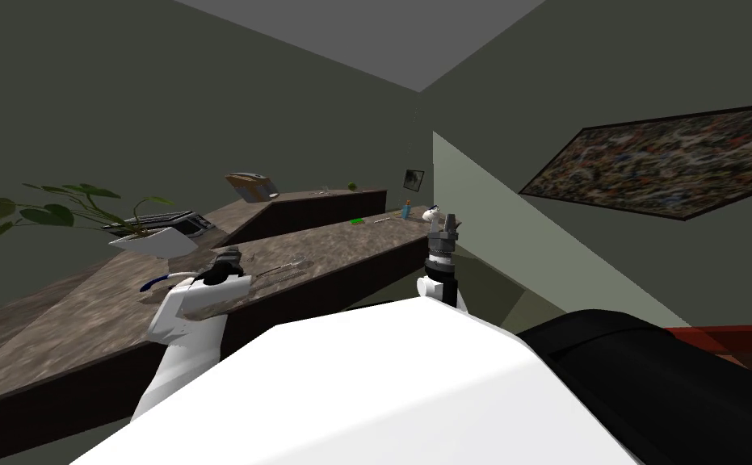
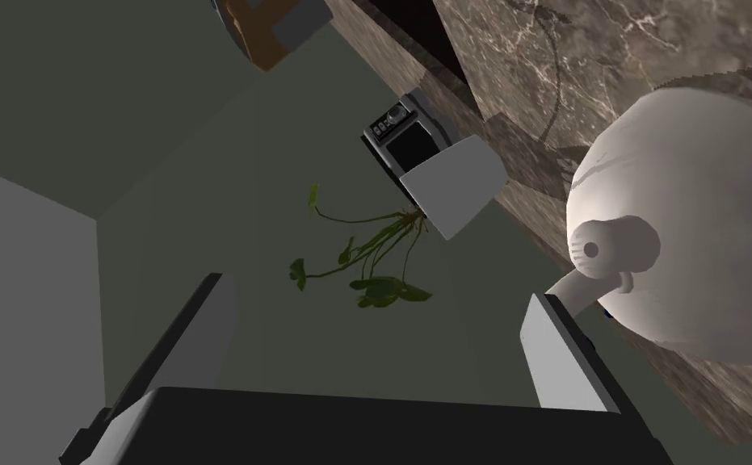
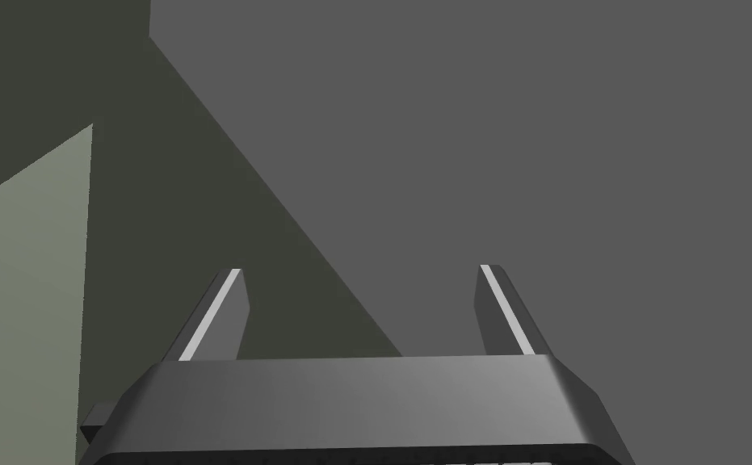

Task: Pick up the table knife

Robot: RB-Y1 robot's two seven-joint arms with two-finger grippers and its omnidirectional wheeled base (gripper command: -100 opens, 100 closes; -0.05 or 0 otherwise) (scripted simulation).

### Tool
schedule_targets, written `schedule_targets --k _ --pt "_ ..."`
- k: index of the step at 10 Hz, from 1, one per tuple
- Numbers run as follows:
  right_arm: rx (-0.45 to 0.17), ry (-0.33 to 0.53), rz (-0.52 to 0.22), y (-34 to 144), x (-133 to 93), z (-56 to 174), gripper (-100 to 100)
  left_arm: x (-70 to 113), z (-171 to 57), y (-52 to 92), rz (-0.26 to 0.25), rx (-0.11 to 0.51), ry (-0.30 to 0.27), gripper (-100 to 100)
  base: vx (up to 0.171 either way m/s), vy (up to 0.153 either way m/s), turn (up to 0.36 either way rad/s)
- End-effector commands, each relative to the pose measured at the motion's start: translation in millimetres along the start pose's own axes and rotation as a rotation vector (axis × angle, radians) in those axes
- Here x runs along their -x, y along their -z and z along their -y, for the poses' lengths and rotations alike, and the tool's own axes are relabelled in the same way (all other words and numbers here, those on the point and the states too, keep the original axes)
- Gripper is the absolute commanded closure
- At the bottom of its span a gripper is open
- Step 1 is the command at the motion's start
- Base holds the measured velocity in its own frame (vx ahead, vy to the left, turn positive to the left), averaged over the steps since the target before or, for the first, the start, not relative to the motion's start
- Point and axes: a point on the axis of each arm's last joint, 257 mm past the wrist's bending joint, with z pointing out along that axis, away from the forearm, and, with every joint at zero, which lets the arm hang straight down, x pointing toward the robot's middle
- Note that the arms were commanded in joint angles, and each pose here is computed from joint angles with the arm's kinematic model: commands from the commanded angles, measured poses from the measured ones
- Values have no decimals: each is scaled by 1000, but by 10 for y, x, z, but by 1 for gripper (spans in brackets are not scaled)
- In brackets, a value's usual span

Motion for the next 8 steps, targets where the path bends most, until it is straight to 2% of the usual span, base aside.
schedule_targets --k 1,3,4,5,6,8 --pt "0 0 0 0 0 0 0 74 -138 -72 13 61 -9 -100 31 -21 -109" --pt "0 0 0 0 0 0 0 68 -241 -64 11 102 -9 -100 17 -12 -29" --pt "0 0 0 0 0 0 0 120 -348 -121 19 149 -15 -100 18 -24 -75" --pt "0 0 0 0 0 0 0 117 -413 -110 17 175 -15 -100 22 -19 -65" --pt "0 0 0 0 0 0 0 115 -443 -105 17 187 -14 -100 14 -6 -1" --pt "0 0 0 0 0 0 0 139 -633 -124 17 268 -18 -100 22 -16 -63"
